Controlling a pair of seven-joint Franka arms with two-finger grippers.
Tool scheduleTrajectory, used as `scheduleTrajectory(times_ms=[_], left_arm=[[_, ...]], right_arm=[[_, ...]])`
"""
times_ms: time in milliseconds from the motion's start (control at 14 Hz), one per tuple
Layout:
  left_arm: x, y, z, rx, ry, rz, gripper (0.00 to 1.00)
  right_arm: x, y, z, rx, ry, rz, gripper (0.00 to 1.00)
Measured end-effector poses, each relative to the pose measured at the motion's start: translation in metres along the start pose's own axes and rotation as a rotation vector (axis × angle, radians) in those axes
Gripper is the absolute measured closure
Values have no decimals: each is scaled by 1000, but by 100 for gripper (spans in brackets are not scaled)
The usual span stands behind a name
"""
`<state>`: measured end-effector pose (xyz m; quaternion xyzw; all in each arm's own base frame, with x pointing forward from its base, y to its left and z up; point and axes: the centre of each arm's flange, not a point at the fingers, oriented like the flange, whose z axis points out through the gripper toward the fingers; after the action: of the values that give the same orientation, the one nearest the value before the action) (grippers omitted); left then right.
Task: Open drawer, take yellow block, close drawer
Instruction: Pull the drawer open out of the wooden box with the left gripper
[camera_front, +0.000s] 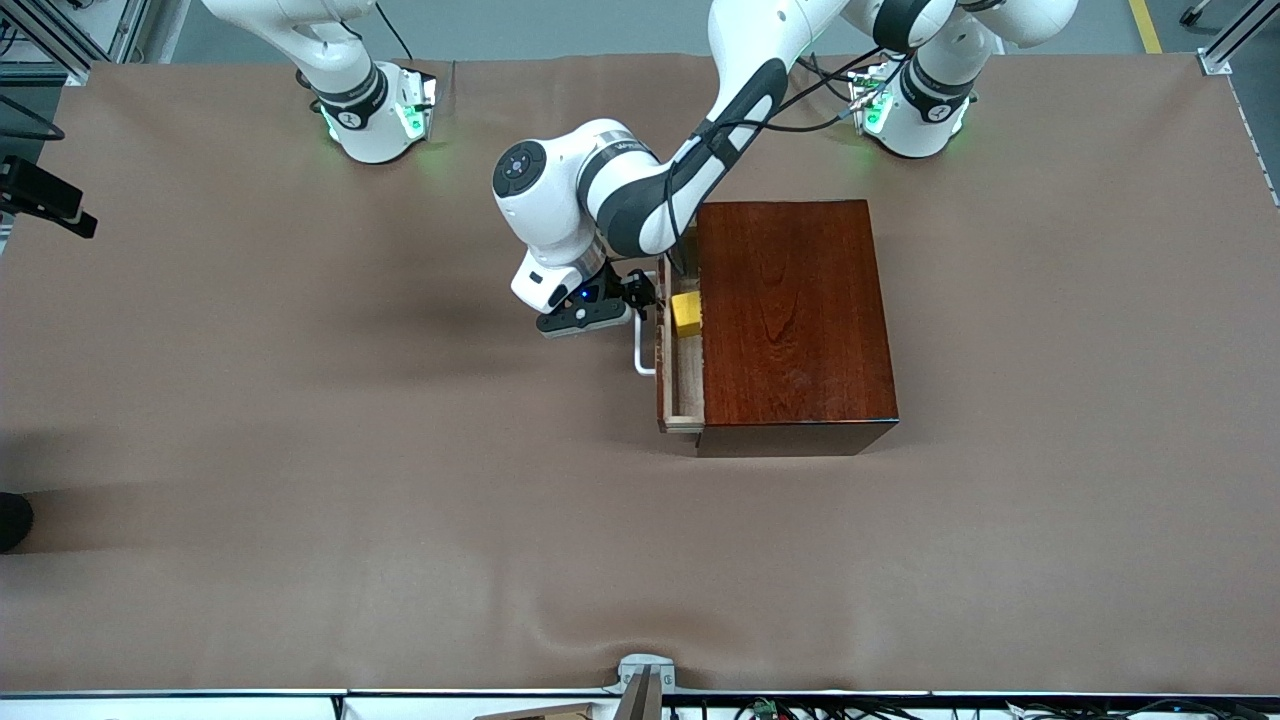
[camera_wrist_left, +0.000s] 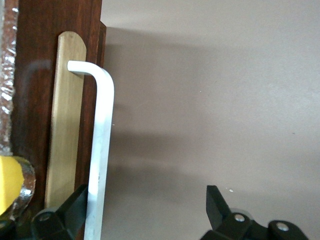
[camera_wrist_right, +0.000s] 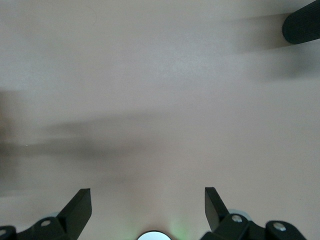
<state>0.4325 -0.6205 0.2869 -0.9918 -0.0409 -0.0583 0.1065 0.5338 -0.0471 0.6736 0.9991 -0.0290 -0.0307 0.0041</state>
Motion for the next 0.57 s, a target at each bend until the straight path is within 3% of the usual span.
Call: scheduleTrajectory(times_ms=[573], left_arm=[[-3,11,-8,-79,22,-80,0]], right_arm=[[4,0,6,-2,-12,1,0]])
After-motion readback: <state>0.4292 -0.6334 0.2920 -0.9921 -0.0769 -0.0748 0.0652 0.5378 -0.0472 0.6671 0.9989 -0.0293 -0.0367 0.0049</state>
